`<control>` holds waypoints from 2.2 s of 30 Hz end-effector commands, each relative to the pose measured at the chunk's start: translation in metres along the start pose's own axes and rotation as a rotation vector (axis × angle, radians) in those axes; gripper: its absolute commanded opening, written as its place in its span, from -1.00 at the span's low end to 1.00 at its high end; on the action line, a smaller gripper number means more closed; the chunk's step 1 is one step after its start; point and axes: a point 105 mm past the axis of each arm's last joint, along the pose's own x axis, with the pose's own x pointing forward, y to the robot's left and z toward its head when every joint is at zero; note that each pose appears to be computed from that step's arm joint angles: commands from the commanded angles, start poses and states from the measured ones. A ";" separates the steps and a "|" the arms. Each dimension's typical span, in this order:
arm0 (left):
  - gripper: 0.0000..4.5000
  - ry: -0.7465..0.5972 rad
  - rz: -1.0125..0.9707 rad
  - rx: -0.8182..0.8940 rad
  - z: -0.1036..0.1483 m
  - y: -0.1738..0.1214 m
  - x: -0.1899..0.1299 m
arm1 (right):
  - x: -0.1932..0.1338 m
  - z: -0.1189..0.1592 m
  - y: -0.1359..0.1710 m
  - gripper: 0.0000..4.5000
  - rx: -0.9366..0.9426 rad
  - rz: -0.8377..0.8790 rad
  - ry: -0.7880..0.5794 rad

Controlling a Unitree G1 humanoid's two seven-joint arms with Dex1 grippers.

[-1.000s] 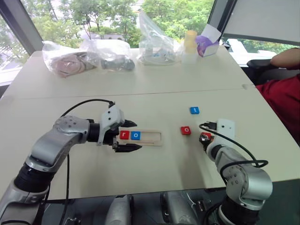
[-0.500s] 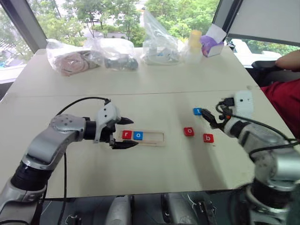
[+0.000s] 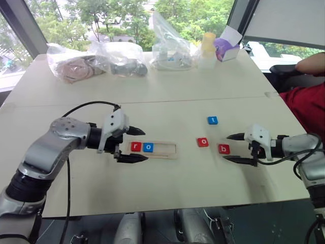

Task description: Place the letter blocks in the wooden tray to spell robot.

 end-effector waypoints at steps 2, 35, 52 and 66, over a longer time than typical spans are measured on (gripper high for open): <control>1.00 -0.005 0.055 0.031 0.006 0.000 -0.010 | 0.002 0.003 -0.011 0.83 -0.038 -0.021 -0.009; 1.00 0.092 0.301 -0.073 -0.025 0.024 -0.079 | 0.110 0.150 0.049 -0.49 -0.091 0.174 -0.252; 1.00 0.081 0.357 -0.081 -0.030 0.019 -0.071 | 0.146 0.138 0.052 -0.49 -0.146 0.186 -0.117; 1.00 0.098 0.382 -0.078 -0.034 0.022 -0.073 | 0.154 0.144 0.063 -0.49 -0.130 0.233 -0.126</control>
